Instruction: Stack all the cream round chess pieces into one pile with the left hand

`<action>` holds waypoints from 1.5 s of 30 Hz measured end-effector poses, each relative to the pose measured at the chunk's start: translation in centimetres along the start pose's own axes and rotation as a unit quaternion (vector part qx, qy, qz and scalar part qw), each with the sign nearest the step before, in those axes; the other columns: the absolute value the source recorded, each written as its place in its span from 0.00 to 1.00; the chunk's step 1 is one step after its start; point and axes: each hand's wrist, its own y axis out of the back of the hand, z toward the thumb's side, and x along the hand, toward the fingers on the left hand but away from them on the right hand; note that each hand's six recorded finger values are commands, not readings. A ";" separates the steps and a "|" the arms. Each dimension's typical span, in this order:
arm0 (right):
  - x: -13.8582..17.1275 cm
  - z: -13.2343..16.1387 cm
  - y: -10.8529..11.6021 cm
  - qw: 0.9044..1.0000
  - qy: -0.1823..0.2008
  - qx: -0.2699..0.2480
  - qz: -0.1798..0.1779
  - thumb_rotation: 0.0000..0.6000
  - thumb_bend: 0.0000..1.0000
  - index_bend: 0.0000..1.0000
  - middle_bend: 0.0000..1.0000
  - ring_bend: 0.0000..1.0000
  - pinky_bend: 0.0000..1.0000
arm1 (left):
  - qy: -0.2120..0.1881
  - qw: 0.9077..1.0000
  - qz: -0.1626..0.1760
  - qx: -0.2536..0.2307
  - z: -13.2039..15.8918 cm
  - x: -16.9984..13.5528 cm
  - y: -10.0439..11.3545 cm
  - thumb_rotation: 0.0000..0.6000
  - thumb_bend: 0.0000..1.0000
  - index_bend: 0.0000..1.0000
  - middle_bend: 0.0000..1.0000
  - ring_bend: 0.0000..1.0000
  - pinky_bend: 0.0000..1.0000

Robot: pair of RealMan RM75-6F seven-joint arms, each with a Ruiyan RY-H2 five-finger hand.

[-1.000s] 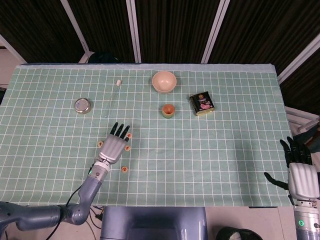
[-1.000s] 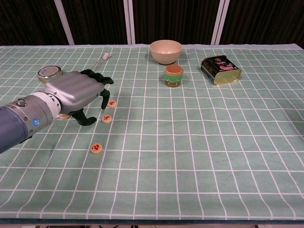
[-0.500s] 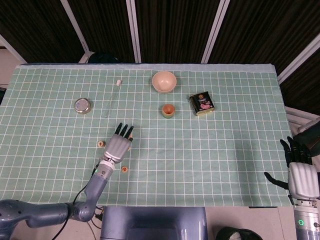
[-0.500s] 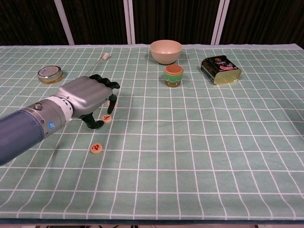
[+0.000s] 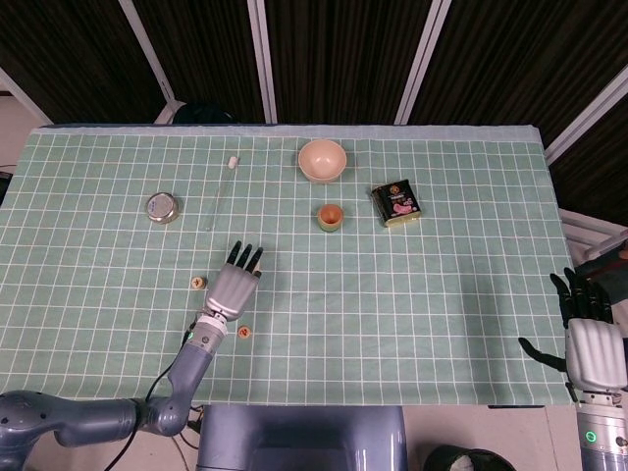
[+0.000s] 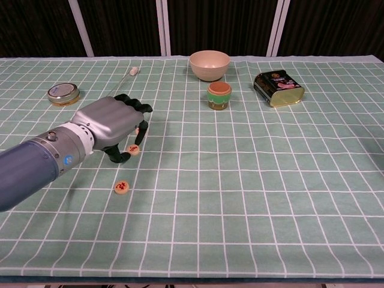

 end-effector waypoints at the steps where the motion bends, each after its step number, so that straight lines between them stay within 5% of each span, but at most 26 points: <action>1: 0.0 0.0 0.0 1.000 0.000 0.000 0.000 1.00 0.23 0.09 0.01 0.00 0.00 | 0.000 1.000 0.000 0.000 0.0 0.0 0.0 1.00 0.33 0.49 0.04 0.00 0.00; 14: 0.0 -0.1 0.0 1.000 -0.001 -0.002 -0.001 1.00 0.23 0.09 0.01 0.00 0.00 | 0.015 1.000 0.015 -0.012 -2.4 -0.9 1.1 1.00 0.33 0.50 0.04 0.00 0.00; 30: 0.1 0.2 -0.1 1.000 0.002 0.002 0.001 1.00 0.23 0.09 0.01 0.00 0.00 | 0.077 0.997 0.011 -0.026 -11.7 -3.8 -0.2 1.00 0.33 0.50 0.04 0.00 0.00; 45: 0.1 0.2 -0.1 1.000 0.002 0.003 0.001 1.00 0.23 0.09 0.01 0.00 0.00 | 0.062 0.998 -0.006 -0.018 -11.5 -4.1 -2.3 1.00 0.33 0.50 0.04 0.00 0.00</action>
